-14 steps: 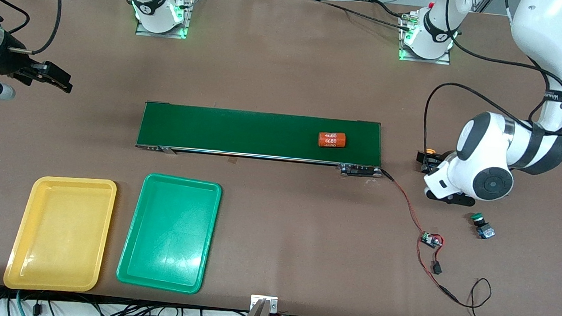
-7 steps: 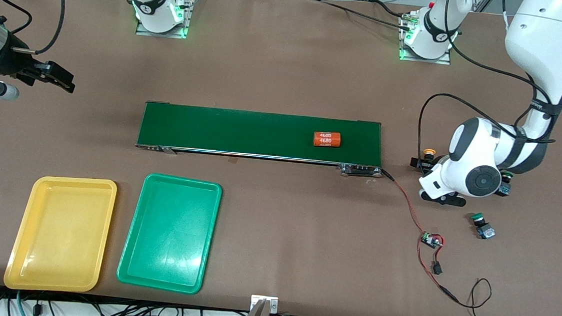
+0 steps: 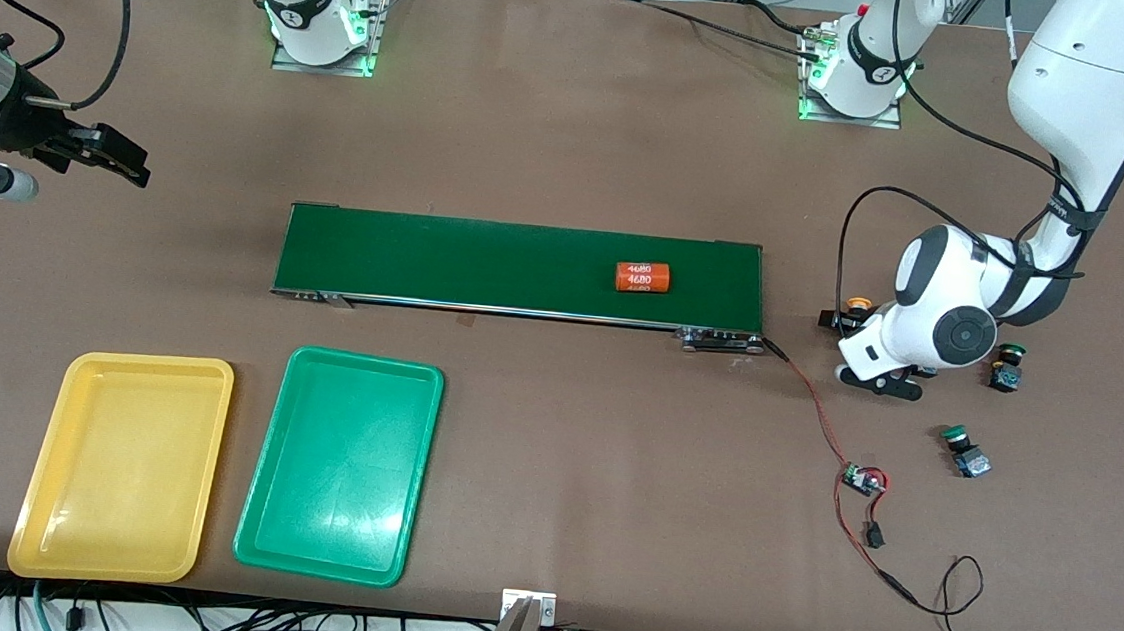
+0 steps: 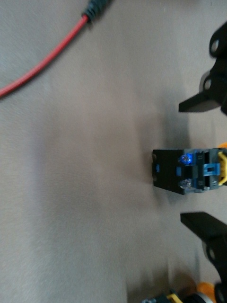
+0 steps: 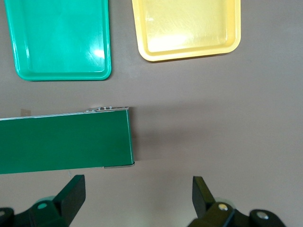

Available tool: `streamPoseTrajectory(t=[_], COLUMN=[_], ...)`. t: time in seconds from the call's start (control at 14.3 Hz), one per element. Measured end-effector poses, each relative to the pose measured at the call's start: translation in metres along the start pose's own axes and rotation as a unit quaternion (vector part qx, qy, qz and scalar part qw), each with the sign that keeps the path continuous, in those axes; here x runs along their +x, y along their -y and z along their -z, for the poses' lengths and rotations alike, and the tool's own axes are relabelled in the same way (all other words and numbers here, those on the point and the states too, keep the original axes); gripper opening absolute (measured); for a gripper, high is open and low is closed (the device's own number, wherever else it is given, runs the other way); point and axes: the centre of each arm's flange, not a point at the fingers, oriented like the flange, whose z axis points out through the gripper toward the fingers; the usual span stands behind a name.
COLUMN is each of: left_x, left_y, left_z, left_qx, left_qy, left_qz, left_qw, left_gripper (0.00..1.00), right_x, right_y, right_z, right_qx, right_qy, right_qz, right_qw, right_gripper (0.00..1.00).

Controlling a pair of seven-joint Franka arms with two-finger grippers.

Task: Sort buttons by color to trays
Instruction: 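Move the left gripper to the orange-ringed button and grasp it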

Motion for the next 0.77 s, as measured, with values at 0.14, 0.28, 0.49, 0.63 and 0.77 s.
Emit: streamPoseTrajectory(t=[0.14, 0.28, 0.49, 0.63, 0.77], left_x=[-0.001, -0.001, -0.001, -0.001, -0.004], left_y=[0.0, -0.001, -0.006, -0.023, -0.057], left_z=[0.0, 0.005, 0.033, 0.077, 0.121], left_qx=[0.0, 0.001, 0.006, 0.013, 0.019], left_qy=[-0.003, -0.008, -0.014, -0.008, -0.002], left_qz=[-0.004, -0.006, -0.011, -0.024, -0.05], left_qw=[1.0, 1.0, 1.0, 1.0, 0.999], left_gripper=[0.66, 0.4, 0.33, 0.33, 0.33], right_x=[0.0, 0.0, 0.0, 0.0, 0.0], right_y=[0.0, 0.0, 0.0, 0.0, 0.0], right_z=[0.0, 0.0, 0.0, 0.0, 0.0], right_qx=[0.0, 0.0, 0.0, 0.0, 0.0], right_qy=[0.0, -0.001, -0.001, -0.001, -0.001], right_qz=[0.0, 0.0, 0.0, 0.0, 0.0], right_qw=[1.0, 1.0, 1.0, 1.0, 1.0], right_gripper=[1.0, 1.0, 1.0, 1.0, 1.0])
